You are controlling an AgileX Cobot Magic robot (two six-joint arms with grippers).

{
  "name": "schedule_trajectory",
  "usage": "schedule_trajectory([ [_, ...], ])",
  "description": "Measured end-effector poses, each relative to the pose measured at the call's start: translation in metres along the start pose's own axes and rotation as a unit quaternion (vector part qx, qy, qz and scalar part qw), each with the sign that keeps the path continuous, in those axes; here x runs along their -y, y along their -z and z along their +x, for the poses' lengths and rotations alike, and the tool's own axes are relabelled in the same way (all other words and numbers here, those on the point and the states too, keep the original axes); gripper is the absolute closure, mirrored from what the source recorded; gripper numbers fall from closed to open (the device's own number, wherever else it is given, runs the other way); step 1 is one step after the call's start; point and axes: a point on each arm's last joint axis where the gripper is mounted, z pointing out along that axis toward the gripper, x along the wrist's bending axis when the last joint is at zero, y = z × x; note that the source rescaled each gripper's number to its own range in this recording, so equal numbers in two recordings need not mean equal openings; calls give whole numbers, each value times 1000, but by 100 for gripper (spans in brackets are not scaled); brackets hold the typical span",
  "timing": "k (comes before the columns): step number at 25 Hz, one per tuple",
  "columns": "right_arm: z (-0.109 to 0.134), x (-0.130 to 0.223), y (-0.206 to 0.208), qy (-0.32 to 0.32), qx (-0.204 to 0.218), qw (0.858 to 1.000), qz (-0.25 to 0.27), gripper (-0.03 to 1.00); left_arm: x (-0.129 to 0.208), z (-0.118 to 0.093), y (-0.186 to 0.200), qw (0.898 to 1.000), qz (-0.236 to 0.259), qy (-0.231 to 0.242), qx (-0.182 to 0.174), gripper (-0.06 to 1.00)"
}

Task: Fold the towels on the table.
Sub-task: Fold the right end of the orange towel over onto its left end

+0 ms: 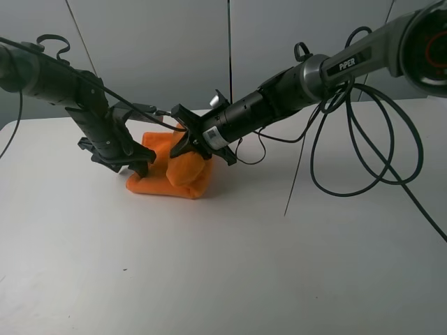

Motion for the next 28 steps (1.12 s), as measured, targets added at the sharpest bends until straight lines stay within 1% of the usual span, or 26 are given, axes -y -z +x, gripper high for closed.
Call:
schedule_trajectory([
  [2, -4, 0, -2, -4, 3, 1000, -1, 89, 0, 0, 0, 1000, 0, 0, 0, 14],
  [12, -4, -1, -2, -5, 6, 1000, -8, 89, 0, 0, 0, 1000, 0, -3, 0, 14],
  [16, -4, -1, -2, -5, 6, 1000, -8, 89, -2, 1, 7, 1000, -8, -8, -4, 14],
  [22, -4, -1, -2, -5, 6, 1000, -8, 89, -5, 4, 32, 999, -30, -26, -21, 14],
  [25, -4, -1, -2, -5, 6, 1000, -8, 89, -7, 9, 48, 998, -46, -15, -25, 14],
  [28, -4, -1, -2, -4, 6, 1000, -8, 89, -9, 22, 67, 997, -68, 9, -31, 14],
])
